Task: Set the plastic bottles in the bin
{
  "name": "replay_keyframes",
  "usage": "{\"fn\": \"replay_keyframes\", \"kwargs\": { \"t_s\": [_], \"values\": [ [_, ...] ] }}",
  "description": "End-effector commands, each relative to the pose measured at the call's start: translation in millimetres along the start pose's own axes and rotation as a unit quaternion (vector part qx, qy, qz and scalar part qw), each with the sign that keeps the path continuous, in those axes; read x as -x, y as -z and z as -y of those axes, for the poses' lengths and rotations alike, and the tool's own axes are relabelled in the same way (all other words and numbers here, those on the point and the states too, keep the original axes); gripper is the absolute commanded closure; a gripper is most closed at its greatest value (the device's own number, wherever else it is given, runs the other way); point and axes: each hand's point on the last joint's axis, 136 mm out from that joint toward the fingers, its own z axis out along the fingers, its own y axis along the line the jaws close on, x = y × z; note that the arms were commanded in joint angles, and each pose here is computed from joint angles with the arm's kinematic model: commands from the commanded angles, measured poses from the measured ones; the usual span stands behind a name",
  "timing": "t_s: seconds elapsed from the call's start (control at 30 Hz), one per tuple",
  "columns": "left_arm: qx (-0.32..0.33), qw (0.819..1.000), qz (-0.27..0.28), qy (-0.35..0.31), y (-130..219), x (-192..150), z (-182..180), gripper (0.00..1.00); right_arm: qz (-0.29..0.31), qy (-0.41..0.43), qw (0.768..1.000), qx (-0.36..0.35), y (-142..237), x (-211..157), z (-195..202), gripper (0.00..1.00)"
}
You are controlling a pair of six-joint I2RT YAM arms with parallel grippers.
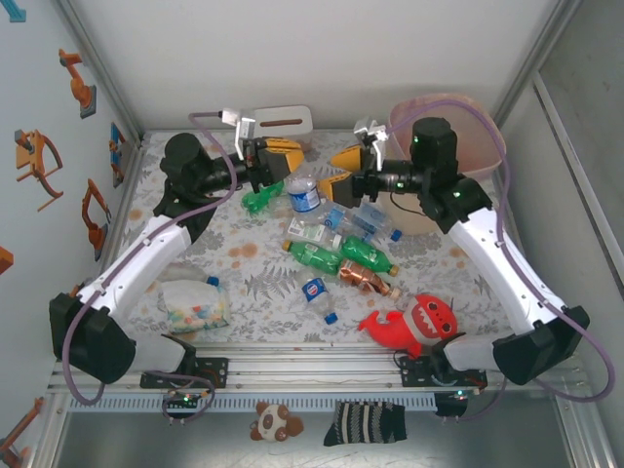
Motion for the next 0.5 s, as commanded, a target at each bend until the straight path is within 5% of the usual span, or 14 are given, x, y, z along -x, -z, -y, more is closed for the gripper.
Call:
{"fn": "replay_keyframes", "kwargs": {
  "t_s": [0.0, 0.3, 0.47],
  "values": [
    [-0.065, 0.994, 0.018, -0.081, -0.2, 26.3, 48.9, 0.78, 0.012, 0.021, 0.999, 0.048, -5.5, 7.4, -18.7, 0.17],
    [-0.098, 0.989, 0.027, -0.106, -9.1, 37.2, 75.0, 0.78, -0.01, 0.032, 0.99, 0.137, -19.7, -13.3, -52.4, 0.19],
    [-0.104, 0.988, 0.03, -0.111, -10.3, 39.1, 80.5, 0.78, -0.015, 0.034, 0.989, 0.145, -19.3, -16.7, -59.2, 0.28]
  ]
}}
